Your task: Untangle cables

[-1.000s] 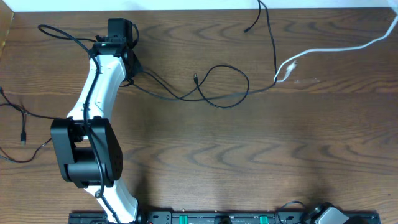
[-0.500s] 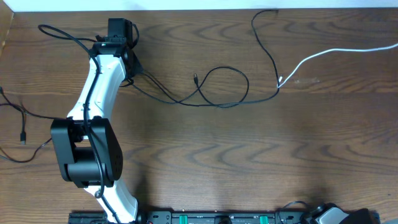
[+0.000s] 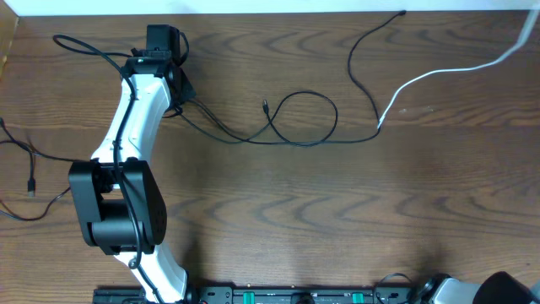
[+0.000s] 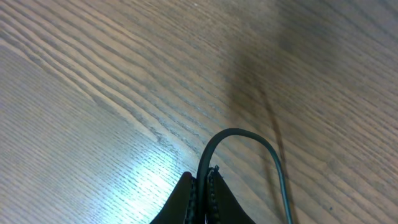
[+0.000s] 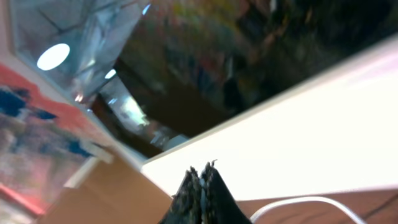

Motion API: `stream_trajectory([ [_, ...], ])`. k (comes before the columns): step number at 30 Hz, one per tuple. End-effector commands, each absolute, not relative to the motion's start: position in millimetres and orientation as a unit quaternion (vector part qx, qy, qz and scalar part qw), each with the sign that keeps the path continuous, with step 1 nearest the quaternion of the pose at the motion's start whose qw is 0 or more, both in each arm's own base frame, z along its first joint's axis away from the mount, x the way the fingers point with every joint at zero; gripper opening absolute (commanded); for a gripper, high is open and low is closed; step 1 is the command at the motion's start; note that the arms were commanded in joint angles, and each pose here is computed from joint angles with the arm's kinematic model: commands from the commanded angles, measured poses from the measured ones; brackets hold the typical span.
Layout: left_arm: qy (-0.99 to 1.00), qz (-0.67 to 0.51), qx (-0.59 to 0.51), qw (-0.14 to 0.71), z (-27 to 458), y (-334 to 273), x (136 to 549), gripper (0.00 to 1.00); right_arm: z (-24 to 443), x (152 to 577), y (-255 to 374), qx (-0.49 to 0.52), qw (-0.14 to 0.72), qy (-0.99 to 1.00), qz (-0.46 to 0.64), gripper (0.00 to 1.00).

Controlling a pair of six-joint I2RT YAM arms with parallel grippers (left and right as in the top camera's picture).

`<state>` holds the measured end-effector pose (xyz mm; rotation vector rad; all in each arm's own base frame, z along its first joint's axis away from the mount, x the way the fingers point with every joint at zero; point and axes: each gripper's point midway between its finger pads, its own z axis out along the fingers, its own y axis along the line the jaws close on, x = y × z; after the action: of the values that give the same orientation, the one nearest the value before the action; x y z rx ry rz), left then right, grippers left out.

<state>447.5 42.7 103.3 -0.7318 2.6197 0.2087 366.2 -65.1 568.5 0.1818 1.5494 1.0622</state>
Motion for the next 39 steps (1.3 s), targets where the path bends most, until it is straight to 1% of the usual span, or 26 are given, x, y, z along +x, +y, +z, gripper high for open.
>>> stream_trajectory([
  [1, 0.94, 0.07, -0.268, 0.196, 95.4, 42.2, 447.5, 0.08, 547.8, 396.5, -36.7, 0.046, 0.596, 0.684, 0.418, 0.01],
  [3, 0.94, 0.07, -0.268, 0.196, 95.4, 42.2, 447.5, 0.08, 520.0, 416.9, -15.9, 0.055, 0.573, 0.712, 0.403, 0.01],
  [7, 0.941, 0.07, -0.268, 0.196, 95.2, 42.2, 447.4, 0.08, 471.5, 440.4, 25.3, 0.053, 0.532, 0.765, 0.359, 0.01],
  [11, 0.941, 0.071, -0.268, 0.194, 95.1, 42.2, 446.5, 0.08, 415.6, 444.8, 66.0, 0.033, 0.471, 0.828, 0.302, 0.01],
  [15, 0.941, 0.071, -0.268, 0.194, 94.9, 42.2, 446.4, 0.08, 352.0, 439.0, 82.7, 0.044, 0.389, 0.892, 0.225, 0.04],
  [16, 0.941, 0.071, -0.268, 0.194, 94.9, 42.2, 446.4, 0.08, 335.5, 436.6, 86.5, 0.043, 0.365, 0.906, 0.209, 0.06],
  [17, 0.941, 0.071, -0.268, 0.194, 94.8, 42.1, 446.3, 0.08, 304.0, 430.4, 95.7, 0.029, 0.315, 0.93, 0.187, 0.1],
  [18, 0.941, 0.07, -0.268, 0.194, 94.8, 42.1, 446.4, 0.08, 287.0, 426.5, 101.4, 0.018, 0.286, 0.941, 0.179, 0.11],
  [20, 0.942, 0.066, -0.268, 0.193, 94.7, 40.7, 446.6, 0.08, 258.0, 420.9, 112.1, -0.006, 0.237, 0.957, 0.169, 0.17],
  [21, 0.942, 0.063, -0.267, 0.192, 94.3, 39.5, 446.7, 0.08, 231.6, 418.0, 121.0, -0.033, 0.197, 0.967, 0.16, 0.2],
  [22, 0.942, 0.063, -0.267, 0.193, 94.5, 39.6, 446.7, 0.08, 218.1, 417.5, 125.4, -0.044, 0.178, 0.971, 0.156, 0.21],
  [24, 0.942, 0.063, -0.267, 0.192, 94.3, 39.6, 446.7, 0.08, 197.0, 419.0, 132.2, -0.057, 0.151, 0.975, 0.152, 0.24],
  [29, 0.943, 0.064, -0.267, 0.189, 93.8, 39.6, 445.1, 0.08, 156.3, 424.4, 142.4, -0.072, 0.108, 0.981, 0.145, 0.44],
  [32, 0.943, 0.064, -0.267, 0.189, 93.9, 39.6, 445.0, 0.08, 140.4, 422.1, 150.5, -0.079, 0.087, 0.983, 0.143, 0.53],
  [36, 0.943, 0.064, -0.267, 0.189, 93.7, 39.6, 444.9, 0.08, 118.4, 417.4, 165.0, -0.101, 0.062, 0.984, 0.134, 0.54],
  [39, 0.943, 0.065, -0.267, 0.187, 93.4, 39.6, 444.1, 0.08, 91.9, 410.0, 169.2, -0.122, 0.033, 0.988, 0.091, 0.54],
])
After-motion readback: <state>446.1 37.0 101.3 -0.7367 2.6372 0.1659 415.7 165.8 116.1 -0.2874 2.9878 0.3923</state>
